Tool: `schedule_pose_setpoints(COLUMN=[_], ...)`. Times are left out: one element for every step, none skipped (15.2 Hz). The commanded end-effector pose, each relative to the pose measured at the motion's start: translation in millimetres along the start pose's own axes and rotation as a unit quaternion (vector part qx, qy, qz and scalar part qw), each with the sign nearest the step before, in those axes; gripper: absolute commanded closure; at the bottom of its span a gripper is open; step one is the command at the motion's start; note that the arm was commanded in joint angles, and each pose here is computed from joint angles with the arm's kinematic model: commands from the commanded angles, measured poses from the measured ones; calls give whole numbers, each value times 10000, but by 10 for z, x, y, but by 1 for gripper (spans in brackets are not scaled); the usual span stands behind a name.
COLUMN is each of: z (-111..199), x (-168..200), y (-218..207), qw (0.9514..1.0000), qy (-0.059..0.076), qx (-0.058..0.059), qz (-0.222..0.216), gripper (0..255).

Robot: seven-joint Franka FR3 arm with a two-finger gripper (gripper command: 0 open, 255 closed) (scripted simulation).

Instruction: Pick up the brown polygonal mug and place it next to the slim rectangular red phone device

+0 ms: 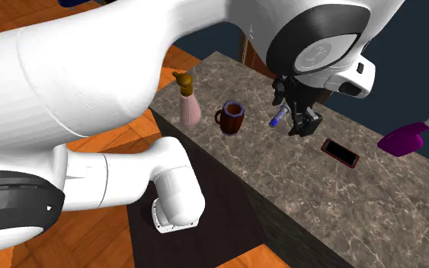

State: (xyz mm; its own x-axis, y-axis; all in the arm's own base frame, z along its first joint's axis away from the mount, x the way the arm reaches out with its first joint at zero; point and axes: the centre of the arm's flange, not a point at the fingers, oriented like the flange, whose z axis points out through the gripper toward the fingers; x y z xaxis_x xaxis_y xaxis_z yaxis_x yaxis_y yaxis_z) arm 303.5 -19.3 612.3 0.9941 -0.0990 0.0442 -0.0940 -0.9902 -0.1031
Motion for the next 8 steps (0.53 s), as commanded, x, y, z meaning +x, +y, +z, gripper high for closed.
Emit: schedule_pose_setpoints(z=[0, 86, 171, 258, 344, 432, 519, 607], x=[0, -53, -104, -155, -205, -253, -300, -347], y=[0, -92, -184, -277, -370, -463, -556, -649], qw=[10000, 10000, 9999, 9998, 9997, 9995, 9993, 9990], qy=[0, -1, -3, -4, -5, -6, -8, -9], qx=[0, -22, -44, -65, -87, -109, -131, -153], qz=[0, 59, 117, 176, 235, 293, 352, 411], gripper=[0, 0, 0, 0, 0, 0, 0, 0])
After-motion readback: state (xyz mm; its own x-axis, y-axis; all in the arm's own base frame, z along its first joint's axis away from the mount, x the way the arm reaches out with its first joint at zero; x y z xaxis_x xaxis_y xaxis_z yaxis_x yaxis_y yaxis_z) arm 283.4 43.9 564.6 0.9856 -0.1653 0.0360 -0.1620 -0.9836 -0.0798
